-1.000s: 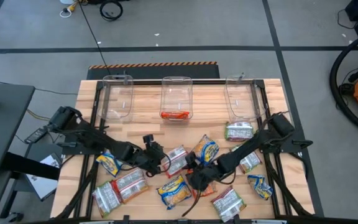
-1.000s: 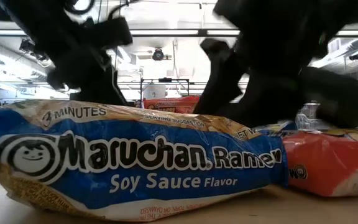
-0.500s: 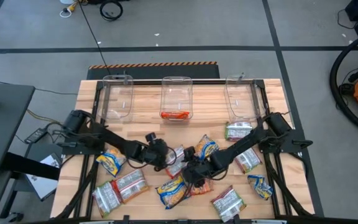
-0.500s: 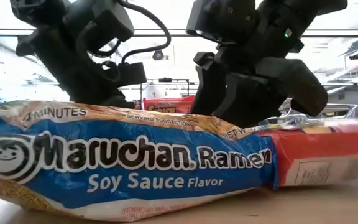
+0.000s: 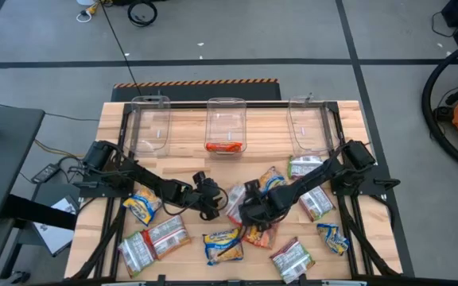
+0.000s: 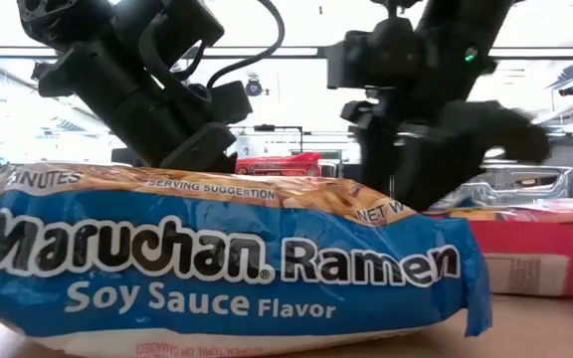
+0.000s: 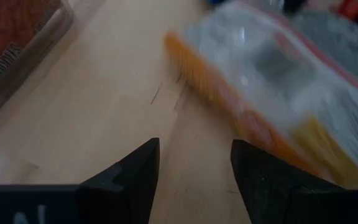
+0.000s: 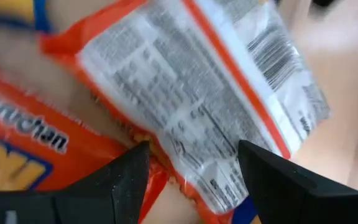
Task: Sort Maruchan noodles
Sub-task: Put the orange noodle pack into the middle transparent bin
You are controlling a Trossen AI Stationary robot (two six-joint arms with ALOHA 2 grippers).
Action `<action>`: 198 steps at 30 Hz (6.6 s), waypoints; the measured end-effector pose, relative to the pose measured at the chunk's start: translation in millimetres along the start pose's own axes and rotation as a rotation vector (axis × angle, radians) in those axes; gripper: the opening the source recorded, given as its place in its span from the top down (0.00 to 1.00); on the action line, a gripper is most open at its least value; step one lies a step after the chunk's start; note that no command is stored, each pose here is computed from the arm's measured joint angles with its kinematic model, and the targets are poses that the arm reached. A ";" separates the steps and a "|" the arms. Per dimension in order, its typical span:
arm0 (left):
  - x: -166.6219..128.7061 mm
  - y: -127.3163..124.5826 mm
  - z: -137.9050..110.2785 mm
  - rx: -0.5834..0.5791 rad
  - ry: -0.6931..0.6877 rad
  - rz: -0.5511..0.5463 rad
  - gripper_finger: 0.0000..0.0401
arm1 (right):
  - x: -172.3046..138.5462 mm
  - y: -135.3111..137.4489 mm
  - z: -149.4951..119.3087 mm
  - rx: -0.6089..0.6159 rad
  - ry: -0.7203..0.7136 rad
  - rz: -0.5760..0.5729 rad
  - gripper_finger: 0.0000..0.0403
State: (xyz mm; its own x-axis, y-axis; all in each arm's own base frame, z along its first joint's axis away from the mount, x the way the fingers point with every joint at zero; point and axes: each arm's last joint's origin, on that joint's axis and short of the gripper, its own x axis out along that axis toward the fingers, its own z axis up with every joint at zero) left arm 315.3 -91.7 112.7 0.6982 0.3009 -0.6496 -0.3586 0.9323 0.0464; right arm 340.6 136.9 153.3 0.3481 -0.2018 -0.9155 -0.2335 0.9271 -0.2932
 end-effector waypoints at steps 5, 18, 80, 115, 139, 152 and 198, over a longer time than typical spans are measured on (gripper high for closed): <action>2.0 5.3 -1.1 0.045 0.026 0.028 0.49 | -19.0 11.8 -6.2 0.011 0.101 0.078 0.38; 3.9 8.4 1.7 -0.023 0.014 0.036 0.49 | 2.2 28.1 6.2 0.115 -0.008 -0.025 0.38; -156.0 13.9 41.2 0.157 -0.163 -0.165 0.49 | -141.6 -208.6 21.8 0.436 -0.320 0.077 0.99; -110.4 105.5 79.0 0.079 -0.162 0.405 0.49 | -13.0 -325.2 -30.6 0.490 -0.261 0.364 0.98; -23.2 195.9 95.6 0.405 -0.092 0.174 0.49 | -10.0 -339.3 -36.4 0.485 -0.369 0.435 0.98; -0.1 193.0 88.4 0.547 -0.104 0.029 0.49 | -10.1 -340.7 -34.8 0.437 -0.397 0.414 0.98; -18.4 218.1 99.6 0.162 -0.216 -0.155 0.52 | 5.7 -325.7 -53.6 0.442 -0.248 0.101 0.72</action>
State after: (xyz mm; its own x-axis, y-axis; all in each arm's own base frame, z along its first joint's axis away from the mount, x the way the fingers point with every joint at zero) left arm 286.0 126.1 210.4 0.8585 0.1718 -0.4832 -0.1462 0.9851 0.0905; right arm 369.9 -183.2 228.7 0.5611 -0.0728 -0.8246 0.1097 0.9939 -0.0130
